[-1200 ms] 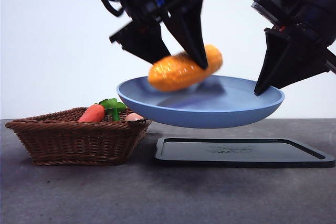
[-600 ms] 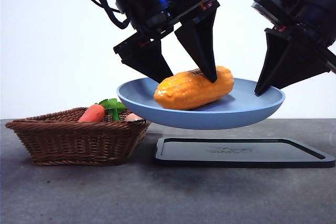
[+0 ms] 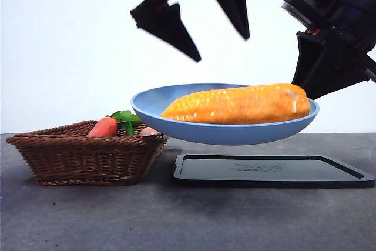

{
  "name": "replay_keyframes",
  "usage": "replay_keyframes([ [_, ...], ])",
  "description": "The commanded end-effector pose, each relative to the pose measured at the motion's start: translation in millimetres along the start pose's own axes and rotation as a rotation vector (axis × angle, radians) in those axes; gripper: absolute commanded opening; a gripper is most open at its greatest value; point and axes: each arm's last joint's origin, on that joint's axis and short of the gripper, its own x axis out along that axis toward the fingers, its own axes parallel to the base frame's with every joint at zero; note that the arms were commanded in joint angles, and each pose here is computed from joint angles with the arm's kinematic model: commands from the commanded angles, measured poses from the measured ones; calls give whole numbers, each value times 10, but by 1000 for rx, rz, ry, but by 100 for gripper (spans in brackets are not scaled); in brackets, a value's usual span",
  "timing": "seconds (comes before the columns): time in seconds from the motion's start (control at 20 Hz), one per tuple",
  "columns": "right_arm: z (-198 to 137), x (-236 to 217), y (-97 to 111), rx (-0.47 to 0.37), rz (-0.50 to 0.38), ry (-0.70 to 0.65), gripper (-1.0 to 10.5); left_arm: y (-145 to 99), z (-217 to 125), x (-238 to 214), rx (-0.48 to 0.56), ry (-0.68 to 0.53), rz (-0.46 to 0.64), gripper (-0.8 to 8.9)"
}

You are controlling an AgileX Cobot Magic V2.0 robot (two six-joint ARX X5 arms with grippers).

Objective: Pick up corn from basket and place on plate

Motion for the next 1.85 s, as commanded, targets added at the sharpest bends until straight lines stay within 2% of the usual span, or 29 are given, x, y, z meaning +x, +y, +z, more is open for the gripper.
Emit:
replay_keyframes([
  [0.05, 70, -26, -5, 5, 8, -24, 2, -65, 128, -136, 36, -48, -13, 419],
  [0.3, 153, -133, -204, 49, -29, -103, 2, -85, 216, -387, 42, -124, -16, 418],
  [0.45, 239, -158, -436, 105, -69, -144, 2, -99, 218, -480, 44, -149, -19, 418],
  [0.75, 460, 50, -874, 194, -115, -133, 2, -114, 214, -546, 43, -164, -23, 417],
  [1.05, 615, 365, -1118, 229, -100, -81, 2, -115, 215, -546, 43, -164, -23, 417],
  [1.2, 598, 479, -1194, 248, -103, -50, 2, -114, 214, -546, 43, -163, -23, 417],
  [1.45, 573, 500, -1201, 262, -80, -26, 7, -115, 215, -546, 44, -164, -23, 417],
  [1.65, 556, 501, -1196, 271, -77, -9, 194, -114, 212, -546, 43, -162, -23, 417],
  [1.85, 577, 394, -1167, 268, -80, -31, 214, -111, 186, -542, 40, -135, -19, 417],
])
